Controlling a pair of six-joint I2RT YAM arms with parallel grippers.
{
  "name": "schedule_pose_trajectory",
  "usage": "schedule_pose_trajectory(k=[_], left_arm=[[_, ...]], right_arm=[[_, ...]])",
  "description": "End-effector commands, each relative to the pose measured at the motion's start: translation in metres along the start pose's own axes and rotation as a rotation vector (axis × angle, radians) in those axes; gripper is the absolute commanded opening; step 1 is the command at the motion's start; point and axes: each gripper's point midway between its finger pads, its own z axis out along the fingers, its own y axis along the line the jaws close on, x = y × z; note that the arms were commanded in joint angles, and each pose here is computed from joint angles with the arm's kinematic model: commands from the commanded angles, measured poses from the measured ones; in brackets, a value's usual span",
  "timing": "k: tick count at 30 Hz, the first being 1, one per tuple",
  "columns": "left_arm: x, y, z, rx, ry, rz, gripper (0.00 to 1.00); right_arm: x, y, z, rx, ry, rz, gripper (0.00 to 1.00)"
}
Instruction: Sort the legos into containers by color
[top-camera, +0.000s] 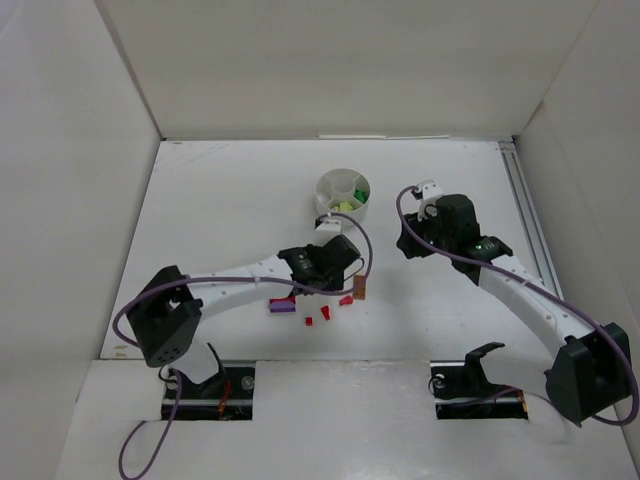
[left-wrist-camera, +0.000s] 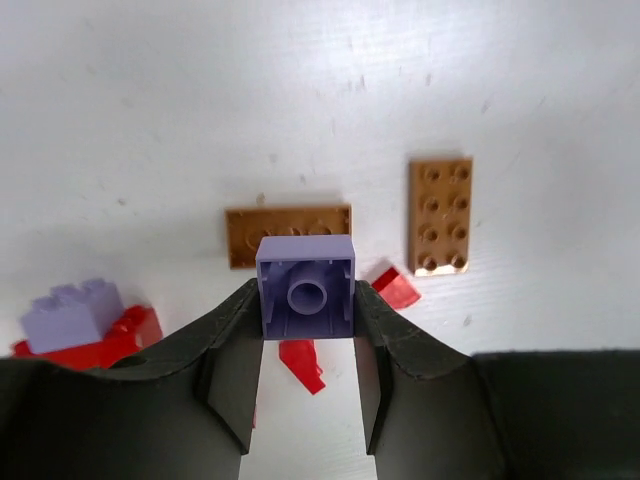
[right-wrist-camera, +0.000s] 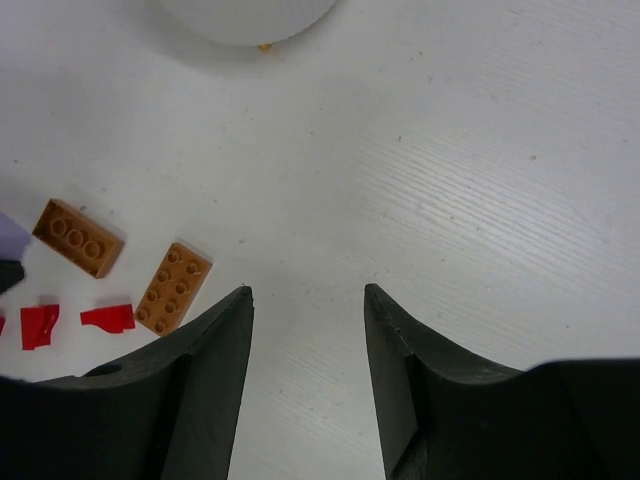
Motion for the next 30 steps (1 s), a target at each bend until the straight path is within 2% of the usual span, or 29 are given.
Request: schedule_pose_trajectory(k=[1, 3, 8, 14, 16, 17, 21, 30], left_arm=[[-0.063, 0.012, -0.03, 0.02, -0.134, -0.086, 0.29], [-0.081, 0.014, -0.036, 0.046, -0.165, -0.085, 0.29], [-0.161, 0.039, -0.048, 0.088, -0.31, -0.138, 0.29], [-0.227, 0.04, -0.041, 0.085, -0.387, -0.101, 0.29], [-0.235, 0.046, -0.022, 0.071, -0.355, -0.086, 0.27], [-0.248, 0.044, -0.024, 0.083, -0.373, -0.097, 0.27], [-0.26, 0.045, -0.006, 0.079, -0.352, -0.054, 0.27], [-0.266, 0.038, 0.041, 0.098, -0.271, -0.01, 0.27]], right_arm=[[-0.025, -0.01, -0.013, 0.042, -0.088, 0.005, 0.54], [-0.031, -0.015, -0.015, 0.056, -0.101, 0.023, 0.54], [-0.044, -0.029, -0.019, 0.102, -0.138, 0.037, 0.54], [-0.061, -0.044, -0.016, 0.135, -0.167, 0.077, 0.54], [-0.064, -0.048, -0.016, 0.144, -0.169, 0.083, 0.54], [-0.069, -0.054, -0.015, 0.162, -0.182, 0.087, 0.54], [-0.079, -0.065, -0.012, 0.183, -0.192, 0.1, 0.54], [-0.082, -0.084, -0.004, 0.205, -0.18, 0.128, 0.54]])
